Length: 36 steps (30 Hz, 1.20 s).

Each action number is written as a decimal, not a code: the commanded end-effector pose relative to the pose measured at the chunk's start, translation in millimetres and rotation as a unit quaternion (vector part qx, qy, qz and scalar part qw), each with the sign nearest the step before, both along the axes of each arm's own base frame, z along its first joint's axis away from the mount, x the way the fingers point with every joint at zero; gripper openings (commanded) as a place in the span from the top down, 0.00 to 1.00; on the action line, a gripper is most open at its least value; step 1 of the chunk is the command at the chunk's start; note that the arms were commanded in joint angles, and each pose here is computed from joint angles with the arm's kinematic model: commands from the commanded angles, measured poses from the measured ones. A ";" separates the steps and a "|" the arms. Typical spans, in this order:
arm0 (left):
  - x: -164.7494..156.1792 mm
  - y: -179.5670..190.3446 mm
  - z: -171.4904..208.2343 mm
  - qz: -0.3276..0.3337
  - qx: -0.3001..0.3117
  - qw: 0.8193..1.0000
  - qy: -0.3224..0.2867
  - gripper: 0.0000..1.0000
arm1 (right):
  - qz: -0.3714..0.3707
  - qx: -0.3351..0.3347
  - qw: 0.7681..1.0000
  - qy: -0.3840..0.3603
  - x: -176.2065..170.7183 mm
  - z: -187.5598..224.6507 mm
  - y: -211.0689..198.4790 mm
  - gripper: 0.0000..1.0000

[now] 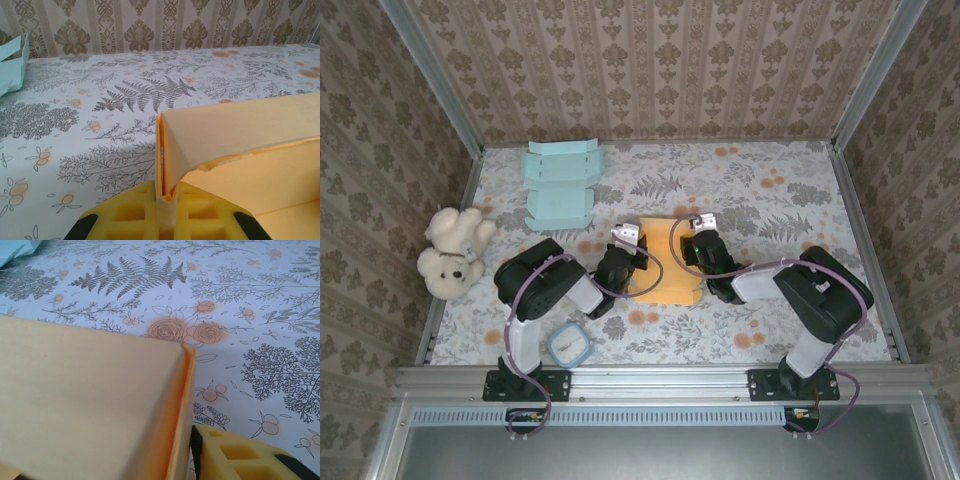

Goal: Fold the paper box

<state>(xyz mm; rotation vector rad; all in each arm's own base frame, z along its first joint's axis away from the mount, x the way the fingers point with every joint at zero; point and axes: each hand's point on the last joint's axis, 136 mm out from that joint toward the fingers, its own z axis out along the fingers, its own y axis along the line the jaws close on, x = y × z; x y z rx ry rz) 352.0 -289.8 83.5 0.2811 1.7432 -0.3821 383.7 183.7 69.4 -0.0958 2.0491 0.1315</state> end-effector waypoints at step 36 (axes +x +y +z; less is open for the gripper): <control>-8.7 2.2 26.2 0.126 -0.052 0.987 0.085 1.00 | -0.151 -0.014 0.988 -0.010 6.1 29.7 -50.0 0.59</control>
